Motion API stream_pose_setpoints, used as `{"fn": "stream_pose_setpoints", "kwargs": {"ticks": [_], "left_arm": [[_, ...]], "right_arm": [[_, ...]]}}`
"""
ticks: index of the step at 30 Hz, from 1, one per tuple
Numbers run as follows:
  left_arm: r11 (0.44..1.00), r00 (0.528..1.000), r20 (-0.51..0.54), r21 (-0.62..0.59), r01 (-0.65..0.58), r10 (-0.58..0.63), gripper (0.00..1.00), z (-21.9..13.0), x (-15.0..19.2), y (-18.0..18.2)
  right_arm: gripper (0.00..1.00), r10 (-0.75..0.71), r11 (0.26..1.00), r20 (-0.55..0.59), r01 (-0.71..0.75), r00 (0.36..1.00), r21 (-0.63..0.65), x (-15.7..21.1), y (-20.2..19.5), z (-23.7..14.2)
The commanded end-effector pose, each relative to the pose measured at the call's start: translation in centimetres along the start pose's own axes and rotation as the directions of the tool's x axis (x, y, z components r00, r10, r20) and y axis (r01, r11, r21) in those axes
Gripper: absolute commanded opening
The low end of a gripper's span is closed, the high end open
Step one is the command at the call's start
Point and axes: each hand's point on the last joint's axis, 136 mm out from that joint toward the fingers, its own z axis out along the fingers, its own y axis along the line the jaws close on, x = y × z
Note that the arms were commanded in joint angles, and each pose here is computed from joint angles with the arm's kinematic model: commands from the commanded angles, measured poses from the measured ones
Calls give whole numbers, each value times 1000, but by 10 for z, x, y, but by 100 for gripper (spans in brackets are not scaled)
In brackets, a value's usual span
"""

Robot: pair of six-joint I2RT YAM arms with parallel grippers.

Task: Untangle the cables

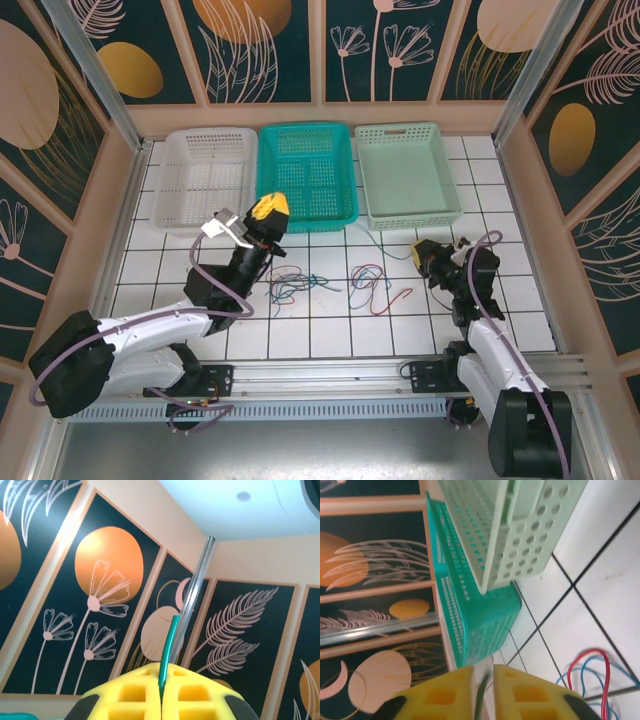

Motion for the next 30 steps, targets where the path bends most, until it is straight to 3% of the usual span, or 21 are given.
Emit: {"fn": "stream_pose_setpoints", "kwargs": {"ticks": [1,5,9,12,18,24,30], "left_arm": [[992,986,122,-70,-102,110,0,14,-67,-5],[939,958,58,-226,-260,280,0,9,-103,13],[847,916,-8,-379,-374,401,0,-5,-149,31],[767,875,-53,-458,-449,481,0,-20,-165,42],[662,808,-86,-527,-533,583,0,-39,-158,63],[576,787,-163,-597,-559,595,0,-45,-143,94],[538,782,-197,-626,-565,591,0,-44,-136,121]], "right_arm": [[55,-243,968,80,237,967,80,-22,25,-5],[68,-438,896,114,424,892,131,-34,59,-17],[70,-509,857,147,481,848,185,-45,68,-23],[70,-512,854,136,487,848,183,-44,66,-19],[70,-513,852,106,491,852,184,-41,58,-15],[71,-525,841,99,497,846,215,-40,51,-19],[71,-517,843,83,491,852,219,-38,42,-17]]}}
